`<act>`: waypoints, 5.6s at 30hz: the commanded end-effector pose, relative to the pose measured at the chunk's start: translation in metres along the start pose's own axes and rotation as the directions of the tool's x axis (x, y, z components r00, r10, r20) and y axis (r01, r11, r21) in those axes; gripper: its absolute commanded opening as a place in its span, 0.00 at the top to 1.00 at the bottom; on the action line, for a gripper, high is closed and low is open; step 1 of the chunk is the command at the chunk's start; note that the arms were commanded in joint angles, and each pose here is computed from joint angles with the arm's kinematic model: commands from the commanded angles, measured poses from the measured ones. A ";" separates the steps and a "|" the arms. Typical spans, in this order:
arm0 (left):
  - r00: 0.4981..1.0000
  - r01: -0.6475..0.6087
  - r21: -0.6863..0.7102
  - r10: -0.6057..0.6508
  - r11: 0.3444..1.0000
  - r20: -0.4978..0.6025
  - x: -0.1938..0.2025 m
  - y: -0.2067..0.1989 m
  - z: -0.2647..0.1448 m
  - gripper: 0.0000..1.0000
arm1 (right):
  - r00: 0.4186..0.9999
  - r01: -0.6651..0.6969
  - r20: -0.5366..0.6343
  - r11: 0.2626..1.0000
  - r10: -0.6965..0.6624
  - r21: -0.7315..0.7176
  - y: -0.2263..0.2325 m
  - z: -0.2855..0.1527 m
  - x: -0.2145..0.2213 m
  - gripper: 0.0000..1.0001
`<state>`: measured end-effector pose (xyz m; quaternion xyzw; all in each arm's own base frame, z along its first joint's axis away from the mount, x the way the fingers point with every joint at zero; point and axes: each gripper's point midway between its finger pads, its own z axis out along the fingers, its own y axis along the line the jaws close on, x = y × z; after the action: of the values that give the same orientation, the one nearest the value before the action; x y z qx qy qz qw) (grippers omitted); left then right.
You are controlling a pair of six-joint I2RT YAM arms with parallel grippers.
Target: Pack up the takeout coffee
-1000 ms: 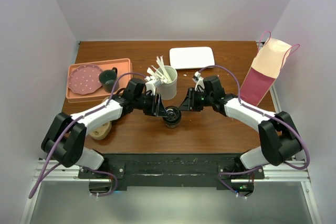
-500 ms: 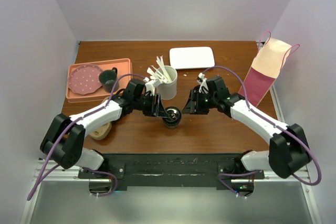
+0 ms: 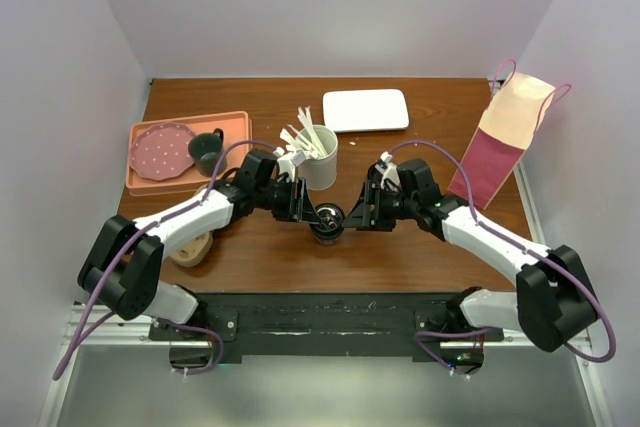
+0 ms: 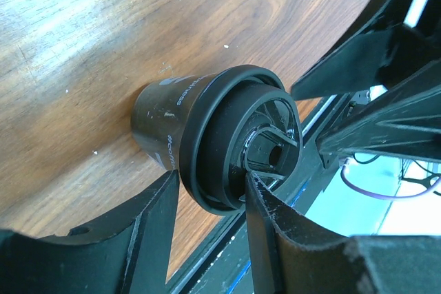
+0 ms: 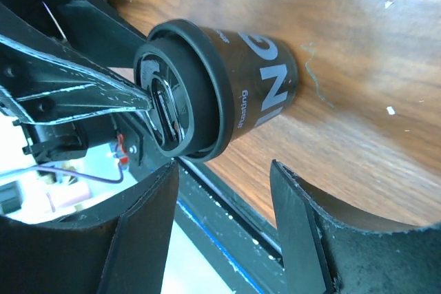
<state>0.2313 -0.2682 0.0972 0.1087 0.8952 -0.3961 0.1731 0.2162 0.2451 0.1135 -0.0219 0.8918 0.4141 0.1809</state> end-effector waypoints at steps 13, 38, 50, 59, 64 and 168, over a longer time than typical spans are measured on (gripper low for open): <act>0.980 0.085 -0.293 -0.133 0.952 -0.147 0.062 0.068 0.000 0.54 | 0.999 -0.010 0.032 0.999 0.012 -0.040 0.015 0.032 -0.011 0.39; 0.990 0.034 -0.267 -0.070 0.963 -0.124 0.041 0.057 -0.005 0.46 | 0.967 0.151 -0.216 0.988 -0.138 0.044 -0.026 0.051 0.018 0.55; 0.998 -0.010 -0.173 -0.001 0.985 -0.063 0.008 0.052 -0.019 0.37 | 0.946 0.156 -0.297 0.986 -0.132 0.057 -0.030 0.056 0.022 0.57; 0.998 -0.051 -0.026 0.051 0.998 -0.036 -0.002 0.028 -0.020 0.34 | 0.943 0.163 -0.303 0.985 -0.141 0.049 -0.026 0.055 0.018 0.58; 0.999 -0.054 -0.018 0.054 0.998 0.001 -0.016 0.029 -0.025 0.35 | 0.942 0.163 -0.304 0.986 -0.142 0.046 -0.024 0.054 0.018 0.59; 0.992 -0.115 -0.031 0.117 0.993 0.043 -0.046 0.021 -0.046 0.50 | 0.922 0.150 -0.358 0.989 -0.147 -0.020 -0.019 0.076 0.030 0.55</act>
<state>0.2596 -0.2296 0.1182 0.1370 0.8899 -0.3963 0.1796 0.2364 0.3166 0.0914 -0.1701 0.8681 0.4562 0.0967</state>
